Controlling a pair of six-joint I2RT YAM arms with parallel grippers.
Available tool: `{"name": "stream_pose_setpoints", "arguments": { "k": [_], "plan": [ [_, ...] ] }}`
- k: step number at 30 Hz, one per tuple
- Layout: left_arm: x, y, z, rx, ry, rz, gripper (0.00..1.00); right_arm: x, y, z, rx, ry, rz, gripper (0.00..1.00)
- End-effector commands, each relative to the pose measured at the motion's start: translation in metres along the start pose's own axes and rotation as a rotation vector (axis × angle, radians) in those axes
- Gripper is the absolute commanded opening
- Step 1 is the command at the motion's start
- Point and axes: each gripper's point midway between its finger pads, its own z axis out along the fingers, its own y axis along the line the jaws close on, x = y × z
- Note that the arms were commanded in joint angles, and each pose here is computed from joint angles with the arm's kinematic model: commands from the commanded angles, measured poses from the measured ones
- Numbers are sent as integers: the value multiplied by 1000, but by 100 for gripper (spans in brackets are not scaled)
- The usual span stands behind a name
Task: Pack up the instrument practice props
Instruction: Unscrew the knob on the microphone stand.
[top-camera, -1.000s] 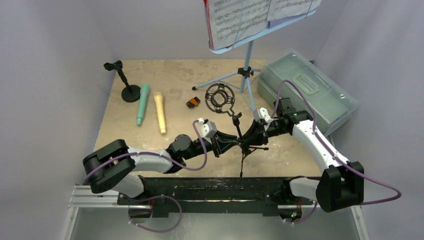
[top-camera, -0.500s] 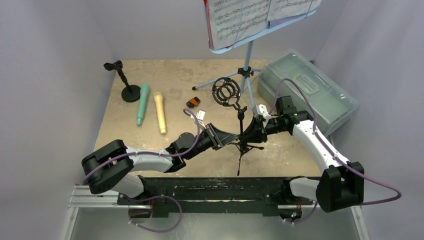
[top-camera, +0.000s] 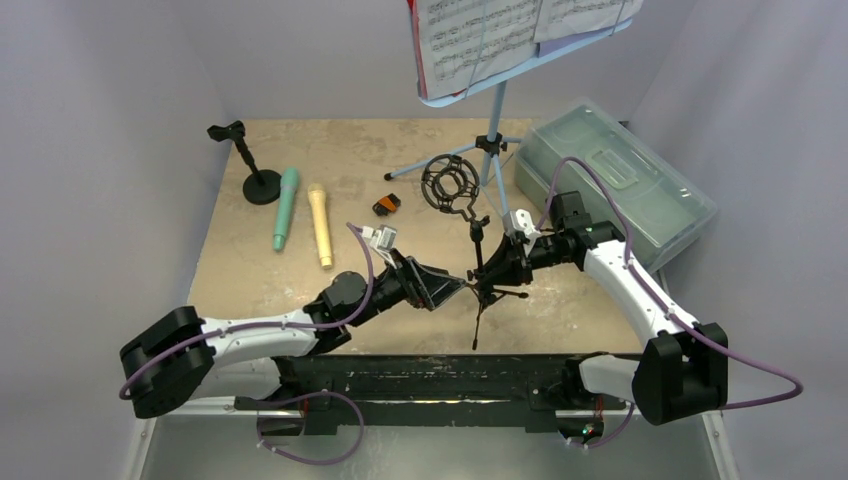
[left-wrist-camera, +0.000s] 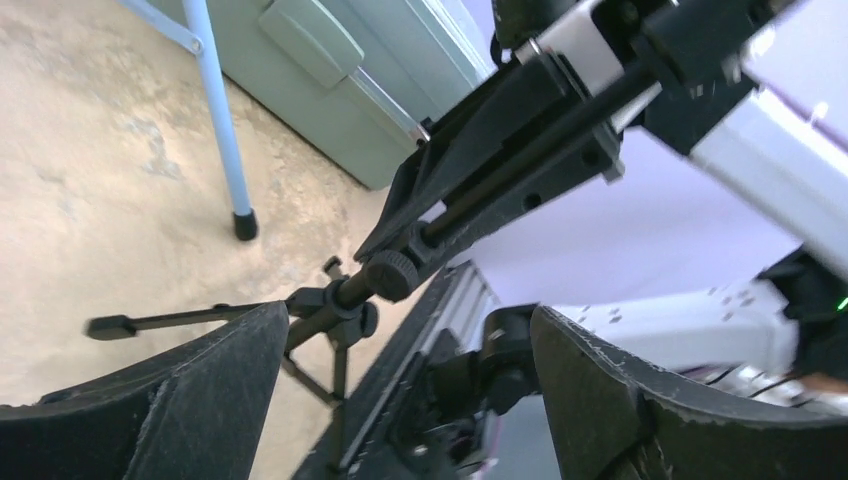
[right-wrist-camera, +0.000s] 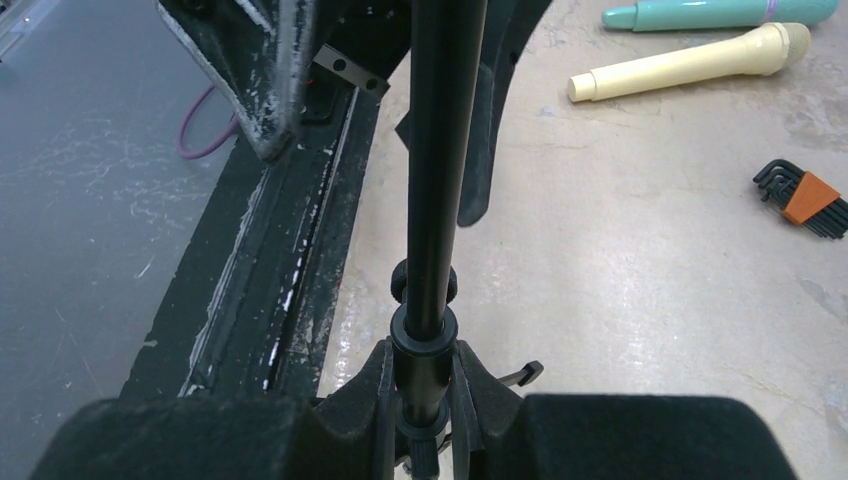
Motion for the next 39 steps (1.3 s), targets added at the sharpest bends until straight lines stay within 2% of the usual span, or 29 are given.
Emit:
{"name": "stream_pose_setpoints", "arguments": {
  "k": [1,8,12,19,23,32,36,39],
  "plan": [
    [6,8,-19,71,46,417,91,-22,3,1,-27,-66,-77,0],
    [3,1,-23,221,-14,852,91,-20,5,1,-35,-70,-76,0],
    [-1,-2,-7,234,-47,999,91,-20,5,1,-37,-69,-76,0],
    [-5,-8,13,269,-108,1075,89,-20,6,1,-39,-70,-79,0],
    [-10,-11,19,263,-138,1069,82,-20,6,1,-42,-71,-80,0],
    [1,-20,29,336,-121,1028,53,-20,7,1,-43,-71,-80,0],
    [9,-19,31,361,-98,988,44,-20,7,1,-43,-71,-84,0],
    [11,-19,32,363,-95,981,27,-20,7,1,-43,-71,-82,0]
  ]
}}
